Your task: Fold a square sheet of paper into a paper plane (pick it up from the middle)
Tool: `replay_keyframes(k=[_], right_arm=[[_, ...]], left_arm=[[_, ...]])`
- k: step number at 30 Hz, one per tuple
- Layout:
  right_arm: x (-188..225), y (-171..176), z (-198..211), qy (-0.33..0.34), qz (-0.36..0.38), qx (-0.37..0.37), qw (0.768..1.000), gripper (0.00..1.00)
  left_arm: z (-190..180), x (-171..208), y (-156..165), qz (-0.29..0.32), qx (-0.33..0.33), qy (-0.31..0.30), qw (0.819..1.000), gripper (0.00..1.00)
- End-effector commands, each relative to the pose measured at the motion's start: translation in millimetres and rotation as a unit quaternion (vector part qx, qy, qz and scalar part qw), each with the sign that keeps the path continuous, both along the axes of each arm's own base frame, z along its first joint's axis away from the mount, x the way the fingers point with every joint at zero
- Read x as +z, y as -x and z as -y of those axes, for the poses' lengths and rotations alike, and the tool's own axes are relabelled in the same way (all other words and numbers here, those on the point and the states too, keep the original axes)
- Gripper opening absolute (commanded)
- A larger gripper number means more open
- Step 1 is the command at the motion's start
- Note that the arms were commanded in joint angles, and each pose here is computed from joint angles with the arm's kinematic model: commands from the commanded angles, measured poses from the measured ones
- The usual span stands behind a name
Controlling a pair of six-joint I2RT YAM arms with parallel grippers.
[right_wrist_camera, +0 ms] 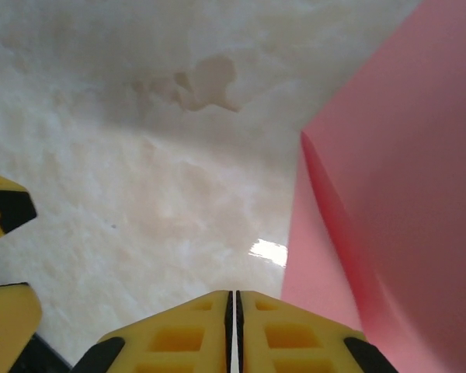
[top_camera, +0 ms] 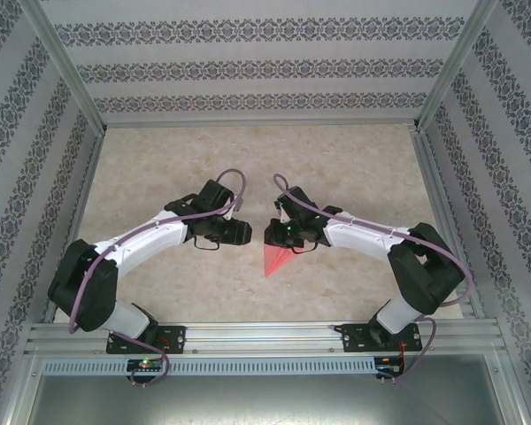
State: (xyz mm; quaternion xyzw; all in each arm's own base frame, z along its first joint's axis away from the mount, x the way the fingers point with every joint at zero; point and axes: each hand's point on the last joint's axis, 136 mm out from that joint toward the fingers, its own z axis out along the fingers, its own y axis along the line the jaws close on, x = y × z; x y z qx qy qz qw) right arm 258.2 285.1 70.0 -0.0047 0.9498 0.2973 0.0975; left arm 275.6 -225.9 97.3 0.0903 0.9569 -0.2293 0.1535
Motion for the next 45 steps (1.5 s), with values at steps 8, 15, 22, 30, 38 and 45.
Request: replay_keyframes(k=[8, 15, 22, 30, 38, 45], right_arm=[[-33.5, 17.8, 30.1, 0.088, -0.028, 0.006, 0.996, 0.07], [-47.1, 25.8, 41.6, 0.110, -0.036, 0.005, 0.993, 0.05], [-59.2, 34.1, 49.8, 0.115, -0.044, 0.002, 0.992, 0.04], [-66.1, 38.2, 54.7, 0.093, -0.040, -0.008, 0.995, 0.02], [-66.4, 37.7, 51.3, 0.041, -0.031, -0.015, 0.999, 0.01], [-65.6, 39.7, 55.6, 0.023, -0.026, -0.018, 0.999, 0.00]], left_arm=[[11.2, 1.4, -9.8, -0.007, -0.003, 0.028, 1.000, 0.58], [14.1, -0.4, -9.7, -0.016, -0.005, 0.031, 0.999, 0.58], [20.1, -1.9, -7.3, -0.023, -0.009, 0.036, 0.999, 0.57], [41.8, -5.8, -3.4, -0.029, -0.007, 0.051, 0.998, 0.56], [72.3, -28.6, -1.2, -0.045, 0.023, 0.073, 0.996, 0.53], [75.6, -43.8, -3.8, -0.050, 0.051, 0.068, 0.995, 0.47]])
